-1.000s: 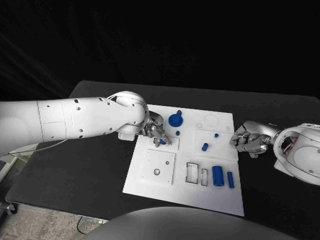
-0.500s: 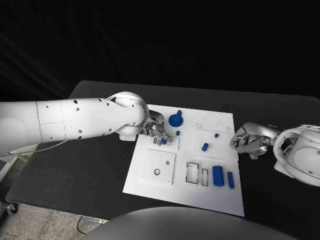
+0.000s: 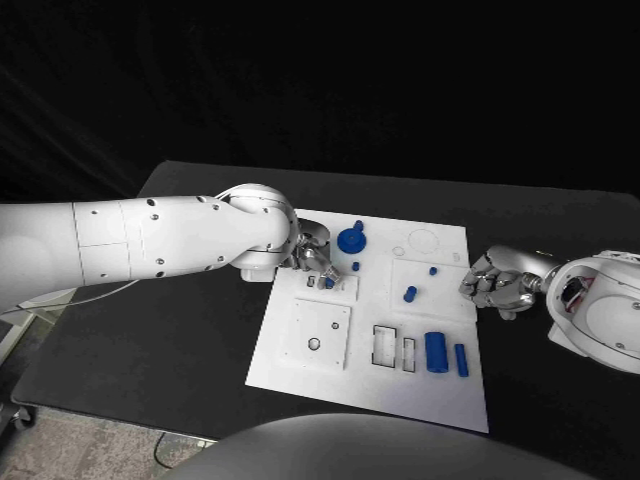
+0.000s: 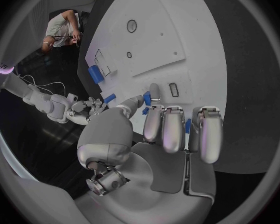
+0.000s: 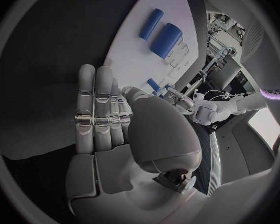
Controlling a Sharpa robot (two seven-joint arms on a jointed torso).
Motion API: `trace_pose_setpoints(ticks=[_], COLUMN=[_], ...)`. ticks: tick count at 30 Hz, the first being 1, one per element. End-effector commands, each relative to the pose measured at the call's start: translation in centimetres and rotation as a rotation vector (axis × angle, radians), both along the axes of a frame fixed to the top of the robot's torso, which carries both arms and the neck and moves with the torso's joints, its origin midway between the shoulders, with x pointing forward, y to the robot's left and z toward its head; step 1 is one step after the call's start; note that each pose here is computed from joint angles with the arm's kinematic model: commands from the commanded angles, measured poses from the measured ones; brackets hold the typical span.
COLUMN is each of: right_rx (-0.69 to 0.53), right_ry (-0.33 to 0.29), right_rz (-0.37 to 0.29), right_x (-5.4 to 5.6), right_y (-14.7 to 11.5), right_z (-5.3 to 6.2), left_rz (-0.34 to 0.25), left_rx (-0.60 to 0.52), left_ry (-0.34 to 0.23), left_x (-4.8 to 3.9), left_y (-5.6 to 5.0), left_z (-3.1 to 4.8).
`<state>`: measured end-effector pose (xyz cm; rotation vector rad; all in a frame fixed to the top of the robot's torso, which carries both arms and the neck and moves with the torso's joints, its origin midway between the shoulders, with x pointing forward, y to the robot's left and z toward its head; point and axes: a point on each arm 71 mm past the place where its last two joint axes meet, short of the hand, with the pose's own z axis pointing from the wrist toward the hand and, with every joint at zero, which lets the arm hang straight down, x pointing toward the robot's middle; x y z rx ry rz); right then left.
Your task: Assemble the parts on the task board
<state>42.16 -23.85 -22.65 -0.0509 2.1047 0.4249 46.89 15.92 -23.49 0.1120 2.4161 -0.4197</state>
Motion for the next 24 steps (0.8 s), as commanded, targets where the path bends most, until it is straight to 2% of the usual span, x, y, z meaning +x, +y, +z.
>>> trace_pose_setpoints(ticks=[1, 24], right_rx=[-0.008, -0.008], right_ry=[0.006, 0.007], right_rz=[0.001, -0.001], right_x=[0.00, -0.04], right_y=[-0.01, -0.07], right_z=[-0.09, -0.14], left_rz=[-0.013, -0.034], left_rx=[0.002, 0.029], left_ry=[0.019, 0.042], left_x=[-0.06, -0.36], left_y=[0.02, 0.35], left_z=[-0.11, -0.25])
